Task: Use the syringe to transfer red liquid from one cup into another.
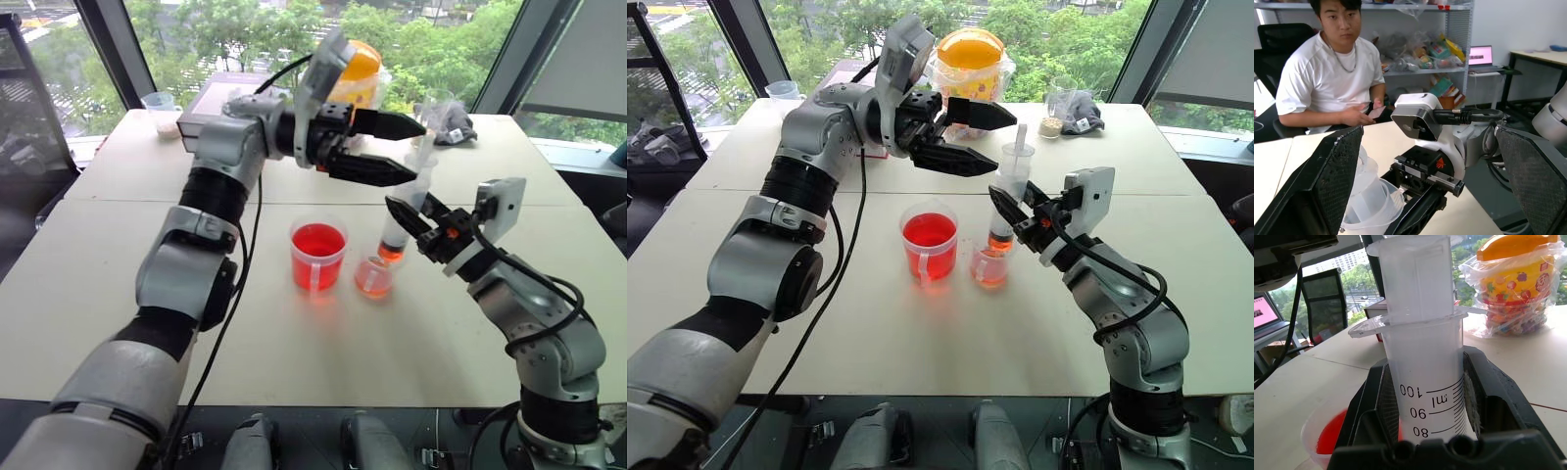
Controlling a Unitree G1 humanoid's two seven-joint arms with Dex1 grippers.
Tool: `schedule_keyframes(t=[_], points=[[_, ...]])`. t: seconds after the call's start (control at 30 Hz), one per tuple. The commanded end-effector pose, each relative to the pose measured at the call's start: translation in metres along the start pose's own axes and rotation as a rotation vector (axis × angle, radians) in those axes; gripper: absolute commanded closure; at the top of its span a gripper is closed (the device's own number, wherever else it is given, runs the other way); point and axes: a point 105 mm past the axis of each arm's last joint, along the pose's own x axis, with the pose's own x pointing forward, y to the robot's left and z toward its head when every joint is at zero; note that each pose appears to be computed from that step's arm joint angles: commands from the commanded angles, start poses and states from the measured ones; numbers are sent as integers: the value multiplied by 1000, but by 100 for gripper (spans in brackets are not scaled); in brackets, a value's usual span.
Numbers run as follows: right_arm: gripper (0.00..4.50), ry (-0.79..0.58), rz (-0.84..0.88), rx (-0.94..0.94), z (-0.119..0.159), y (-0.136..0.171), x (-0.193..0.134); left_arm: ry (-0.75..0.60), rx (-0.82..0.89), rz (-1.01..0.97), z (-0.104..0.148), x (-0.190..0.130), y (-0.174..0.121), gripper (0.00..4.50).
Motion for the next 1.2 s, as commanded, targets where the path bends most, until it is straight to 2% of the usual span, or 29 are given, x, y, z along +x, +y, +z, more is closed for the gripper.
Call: schedule_keyframes(t=[0.03,0.5,0.6,0.8,0.87,1.2], points=[[310,-58,11,-36,16,2,1,18,24,10,6,3,3,6],[310,-52,22,-44,15,4,2,58,-16,11,-3,15,6,6],[310,-47,22,-44,13,4,2,53,-26,2,-2,18,6,84],[310,-37,25,-47,10,5,2,62,-36,1,-6,22,7,371],[310,-36,25,-48,10,6,2,70,-38,1,-8,23,7,443],[310,-47,32,-78,21,7,2,126,-21,-35,-27,20,0,443]])
